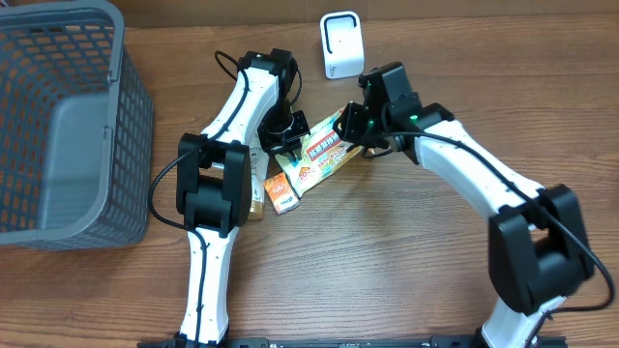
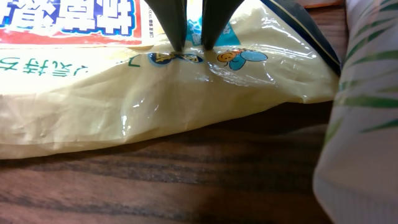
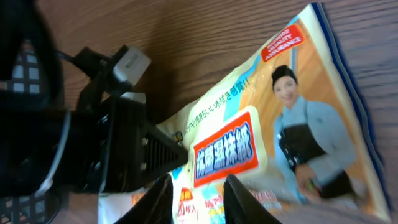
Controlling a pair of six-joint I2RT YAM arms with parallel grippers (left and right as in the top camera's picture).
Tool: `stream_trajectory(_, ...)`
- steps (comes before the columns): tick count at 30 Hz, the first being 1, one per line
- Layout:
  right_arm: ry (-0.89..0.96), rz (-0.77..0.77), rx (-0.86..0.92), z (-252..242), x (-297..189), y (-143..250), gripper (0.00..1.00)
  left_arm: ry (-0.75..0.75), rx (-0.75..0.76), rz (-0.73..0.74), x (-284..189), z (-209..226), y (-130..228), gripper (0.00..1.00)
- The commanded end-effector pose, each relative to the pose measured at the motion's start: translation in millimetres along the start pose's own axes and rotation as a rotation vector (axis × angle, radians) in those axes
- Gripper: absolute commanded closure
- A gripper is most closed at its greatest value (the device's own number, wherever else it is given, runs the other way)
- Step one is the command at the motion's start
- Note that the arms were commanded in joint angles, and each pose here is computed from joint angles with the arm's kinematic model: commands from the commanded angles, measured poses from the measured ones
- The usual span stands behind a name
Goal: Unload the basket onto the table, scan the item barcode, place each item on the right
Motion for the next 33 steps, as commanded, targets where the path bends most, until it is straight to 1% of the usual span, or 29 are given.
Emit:
stream_trajectory(1, 0.059, 0.019, 0.071, -28, 33, 3, 0.74, -0.085, 0.014, 0.006, 14, 14, -2, 0.96)
stream_trajectory(4, 0.115, 0.03, 0.121, -52, 50, 4, 0.76, -0.096, 0.015, 0.012, 14, 15, -1, 0.96)
stream_trajectory(7, 0.257, 0.005, 0.151, -87, 55, 4, 0.81, -0.124, 0.016, 0.007, 14, 19, -1, 0.96)
stream_trajectory(9, 0.394, -0.031, 0.168, -115, 45, 1, 0.91, -0.14, 0.019, 0.006, 14, 22, -1, 0.96)
stream_trajectory(10, 0.46, -0.045, 0.177, -127, 37, -1, 0.95, -0.157, 0.019, 0.004, 13, 24, -1, 0.96)
stream_trajectory(11, 0.493, -0.048, 0.183, -133, 33, -2, 0.96, -0.17, 0.019, 0.001, 13, 26, -1, 0.96)
stream_trajectory(15, 0.663, -0.071, 0.208, -156, -2, -12, 0.96, -0.221, 0.019, -0.019, 11, 34, -4, 0.96)
stream_trajectory(19, 0.736, -0.097, 0.204, -151, -38, -29, 0.96, -0.231, 0.034, -0.021, 10, 35, -5, 0.96)
stream_trajectory(21, 0.697, -0.101, 0.172, -133, -47, -38, 0.96, -0.231, 0.052, -0.02, 7, 34, -5, 0.96)
stream_trajectory(23, 0.608, -0.088, 0.13, -111, -49, -45, 0.95, -0.227, 0.067, -0.027, 1, 32, -6, 0.96)
stream_trajectory(24, 0.54, -0.072, 0.108, -98, -47, -47, 0.93, -0.222, 0.068, -0.03, -2, 30, -6, 0.96)
stream_trajectory(26, 0.344, -0.021, 0.046, -63, -37, -49, 0.89, -0.199, 0.069, -0.035, -6, 25, -7, 0.96)
stream_trajectory(28, 0.159, 0.018, -0.007, -32, -28, -50, 0.8, -0.171, 0.07, -0.034, -7, 21, -7, 0.96)
stream_trajectory(29, 0.099, 0.023, -0.016, -22, -24, -51, 0.77, -0.158, 0.071, -0.029, -7, 18, -6, 0.96)
stream_trajectory(31, 0.011, 0.023, -0.032, -5, -19, -53, 0.76, -0.143, 0.071, -0.023, -6, 16, -5, 0.96)
stream_trajectory(33, -0.035, 0.021, -0.045, 5, -12, -54, 0.76, -0.135, 0.071, -0.021, -6, 15, -5, 0.96)
Point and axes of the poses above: each gripper's point midway between its finger pads, its own x axis out along the fingers, its own z axis along the line the jaws close on, y = z × x, the point moved 2 cm from there along -x, back along the fingers, and after that the axes turned 10 degrees about x, right-handed, at the moved point
